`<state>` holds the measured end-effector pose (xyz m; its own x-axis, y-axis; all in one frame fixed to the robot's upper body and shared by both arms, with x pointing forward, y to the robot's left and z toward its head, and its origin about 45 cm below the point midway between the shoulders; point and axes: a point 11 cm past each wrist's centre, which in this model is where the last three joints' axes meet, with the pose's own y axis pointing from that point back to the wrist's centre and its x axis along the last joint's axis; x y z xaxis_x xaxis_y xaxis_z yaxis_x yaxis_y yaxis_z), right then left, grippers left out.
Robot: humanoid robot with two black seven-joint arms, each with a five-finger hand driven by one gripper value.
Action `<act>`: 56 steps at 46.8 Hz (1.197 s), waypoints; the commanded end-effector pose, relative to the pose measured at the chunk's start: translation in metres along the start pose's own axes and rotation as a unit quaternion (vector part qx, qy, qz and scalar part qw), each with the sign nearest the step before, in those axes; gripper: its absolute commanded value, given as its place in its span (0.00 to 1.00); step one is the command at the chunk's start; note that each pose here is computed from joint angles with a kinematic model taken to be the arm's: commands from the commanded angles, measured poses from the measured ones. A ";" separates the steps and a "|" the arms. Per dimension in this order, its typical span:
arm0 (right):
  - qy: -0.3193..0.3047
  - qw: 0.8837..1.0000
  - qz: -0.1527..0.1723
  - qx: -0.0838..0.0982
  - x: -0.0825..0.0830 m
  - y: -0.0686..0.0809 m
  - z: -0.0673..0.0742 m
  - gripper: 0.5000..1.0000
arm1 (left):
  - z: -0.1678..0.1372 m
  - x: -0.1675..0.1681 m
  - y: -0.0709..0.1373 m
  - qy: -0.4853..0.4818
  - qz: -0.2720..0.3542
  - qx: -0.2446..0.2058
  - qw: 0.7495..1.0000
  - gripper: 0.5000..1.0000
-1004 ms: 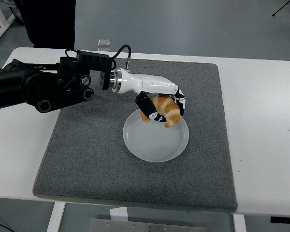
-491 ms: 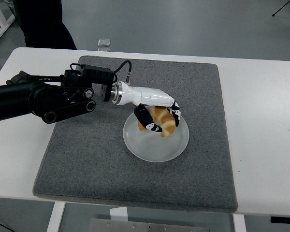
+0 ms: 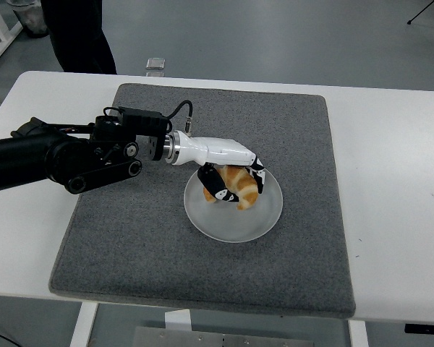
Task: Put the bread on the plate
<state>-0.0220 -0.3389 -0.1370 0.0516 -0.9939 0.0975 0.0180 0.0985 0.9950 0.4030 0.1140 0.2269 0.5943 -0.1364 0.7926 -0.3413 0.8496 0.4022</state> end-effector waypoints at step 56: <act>0.000 1.000 0.001 0.000 0.000 0.000 0.000 0.90 | -0.006 -0.015 0.001 0.010 -0.013 0.008 1.000 0.94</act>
<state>-0.0220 -0.3389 -0.1370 0.0518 -0.9939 0.0973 0.0181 0.0984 0.9950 0.3986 0.1205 0.2120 0.6156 -0.1535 0.7729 -0.3370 0.8354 0.4343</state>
